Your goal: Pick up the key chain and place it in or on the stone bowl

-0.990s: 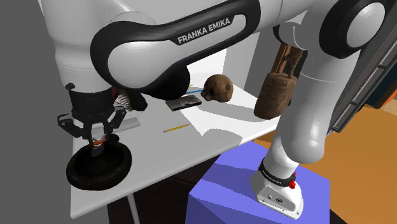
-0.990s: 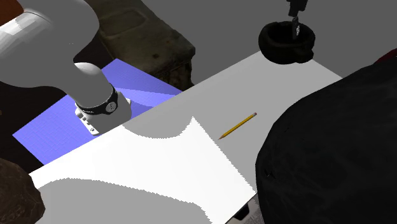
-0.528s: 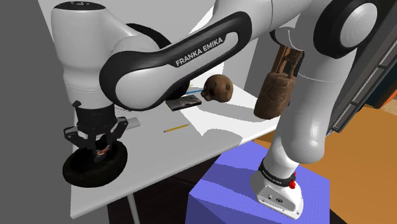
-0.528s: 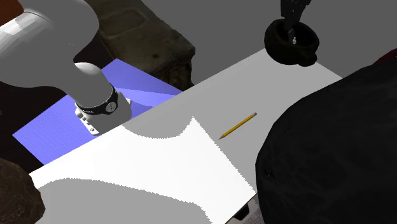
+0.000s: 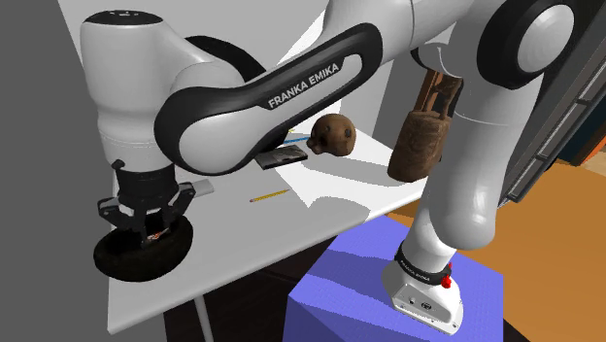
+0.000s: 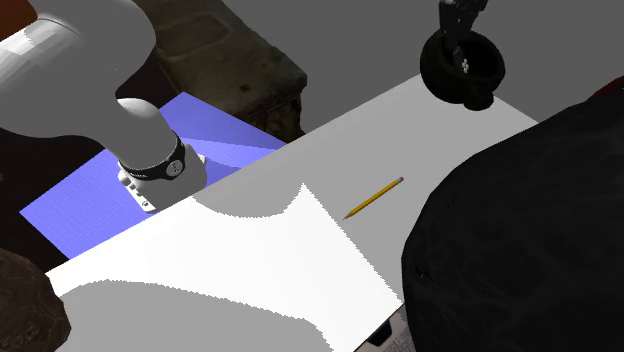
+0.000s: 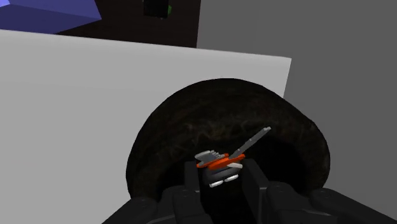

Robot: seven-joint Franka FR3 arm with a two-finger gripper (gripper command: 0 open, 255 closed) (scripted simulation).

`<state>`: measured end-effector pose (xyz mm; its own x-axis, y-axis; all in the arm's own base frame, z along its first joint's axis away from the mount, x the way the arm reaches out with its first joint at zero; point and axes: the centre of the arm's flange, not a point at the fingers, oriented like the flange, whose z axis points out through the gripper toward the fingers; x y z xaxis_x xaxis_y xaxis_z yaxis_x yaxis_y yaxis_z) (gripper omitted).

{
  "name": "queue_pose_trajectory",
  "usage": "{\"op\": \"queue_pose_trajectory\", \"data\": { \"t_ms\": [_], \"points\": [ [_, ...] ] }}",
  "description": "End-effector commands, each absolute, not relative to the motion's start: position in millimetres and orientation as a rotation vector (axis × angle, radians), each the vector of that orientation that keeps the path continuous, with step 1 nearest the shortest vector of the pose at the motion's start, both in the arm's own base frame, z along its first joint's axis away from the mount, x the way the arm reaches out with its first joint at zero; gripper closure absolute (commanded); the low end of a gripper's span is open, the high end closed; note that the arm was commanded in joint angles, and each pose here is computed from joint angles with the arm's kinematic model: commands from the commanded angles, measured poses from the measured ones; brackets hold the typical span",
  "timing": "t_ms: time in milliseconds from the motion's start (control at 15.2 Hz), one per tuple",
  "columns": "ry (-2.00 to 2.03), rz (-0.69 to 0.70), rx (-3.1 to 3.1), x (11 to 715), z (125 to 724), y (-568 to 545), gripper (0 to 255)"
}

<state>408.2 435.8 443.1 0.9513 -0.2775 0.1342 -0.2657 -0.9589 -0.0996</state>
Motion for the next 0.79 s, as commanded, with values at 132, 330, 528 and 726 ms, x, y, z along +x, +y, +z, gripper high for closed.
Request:
{"op": "queue_pose_trajectory", "data": {
  "t_ms": [132, 330, 528, 726],
  "points": [
    [0.427, -0.219, -3.029, 409.7, 439.1, 433.8, 0],
    [0.427, -0.219, -3.029, 409.2, 439.5, 434.2, 0],
    [0.427, -0.219, -3.029, 403.2, 478.6, 432.1, 0],
    [0.427, -0.219, -3.029, 401.6, 488.9, 431.5, 0]
  ]
}}
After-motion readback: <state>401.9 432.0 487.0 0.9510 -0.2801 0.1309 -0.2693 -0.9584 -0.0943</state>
